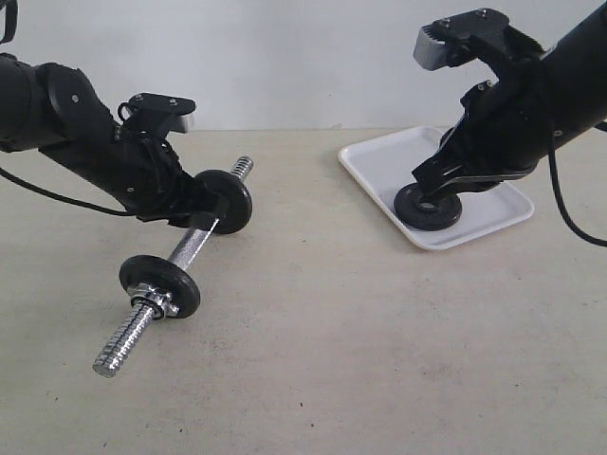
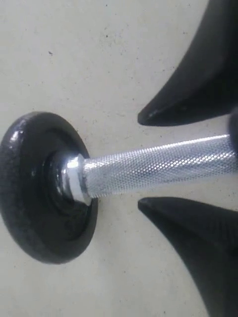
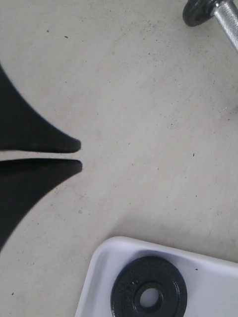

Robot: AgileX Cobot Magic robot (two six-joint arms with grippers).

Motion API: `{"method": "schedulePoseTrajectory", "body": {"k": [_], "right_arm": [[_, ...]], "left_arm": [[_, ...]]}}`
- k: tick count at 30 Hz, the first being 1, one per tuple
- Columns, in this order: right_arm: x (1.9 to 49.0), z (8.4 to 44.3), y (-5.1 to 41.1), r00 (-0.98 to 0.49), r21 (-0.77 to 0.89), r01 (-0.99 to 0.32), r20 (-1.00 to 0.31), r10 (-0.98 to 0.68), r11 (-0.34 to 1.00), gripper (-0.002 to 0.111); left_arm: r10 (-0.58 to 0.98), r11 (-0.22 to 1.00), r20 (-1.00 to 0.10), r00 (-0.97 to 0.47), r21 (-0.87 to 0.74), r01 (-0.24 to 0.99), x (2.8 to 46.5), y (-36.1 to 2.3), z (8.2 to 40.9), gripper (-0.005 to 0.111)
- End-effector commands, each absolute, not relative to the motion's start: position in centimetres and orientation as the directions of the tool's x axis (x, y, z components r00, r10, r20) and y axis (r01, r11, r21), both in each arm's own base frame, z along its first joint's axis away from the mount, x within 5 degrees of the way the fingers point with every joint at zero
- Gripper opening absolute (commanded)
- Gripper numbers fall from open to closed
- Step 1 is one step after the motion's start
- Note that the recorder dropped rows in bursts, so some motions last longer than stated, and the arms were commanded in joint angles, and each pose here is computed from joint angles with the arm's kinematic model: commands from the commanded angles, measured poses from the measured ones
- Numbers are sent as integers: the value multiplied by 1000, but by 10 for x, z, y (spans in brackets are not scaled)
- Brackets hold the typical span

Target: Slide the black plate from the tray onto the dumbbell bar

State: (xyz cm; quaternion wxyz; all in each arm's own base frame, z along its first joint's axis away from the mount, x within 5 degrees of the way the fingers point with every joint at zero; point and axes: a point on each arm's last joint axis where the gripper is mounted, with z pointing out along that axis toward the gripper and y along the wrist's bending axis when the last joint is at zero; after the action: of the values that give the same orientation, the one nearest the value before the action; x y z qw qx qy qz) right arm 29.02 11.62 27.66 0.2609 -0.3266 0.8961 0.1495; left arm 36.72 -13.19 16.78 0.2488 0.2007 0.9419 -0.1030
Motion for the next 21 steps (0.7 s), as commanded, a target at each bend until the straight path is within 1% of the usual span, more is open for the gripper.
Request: {"method": "schedulePoseTrajectory", "body": {"k": [1, 6, 13, 21], "right_arm": [[291, 277, 117, -649, 96, -663, -569, -506, 742, 0], [291, 277, 117, -649, 96, -663, -569, -506, 742, 0], [291, 277, 117, -650, 98, -662, -569, -504, 743, 0], [291, 277, 117, -649, 97, -663, -569, -505, 742, 0]], "left_arm": [[332, 897, -534, -778, -78, 436, 370, -134, 170, 43], [340, 895, -533, -775, -70, 441, 371, -134, 168, 43], [347, 896, -495, -796, -77, 438, 372, -134, 151, 43], [348, 895, -533, -772, -58, 443, 378, -135, 155, 43]]}}
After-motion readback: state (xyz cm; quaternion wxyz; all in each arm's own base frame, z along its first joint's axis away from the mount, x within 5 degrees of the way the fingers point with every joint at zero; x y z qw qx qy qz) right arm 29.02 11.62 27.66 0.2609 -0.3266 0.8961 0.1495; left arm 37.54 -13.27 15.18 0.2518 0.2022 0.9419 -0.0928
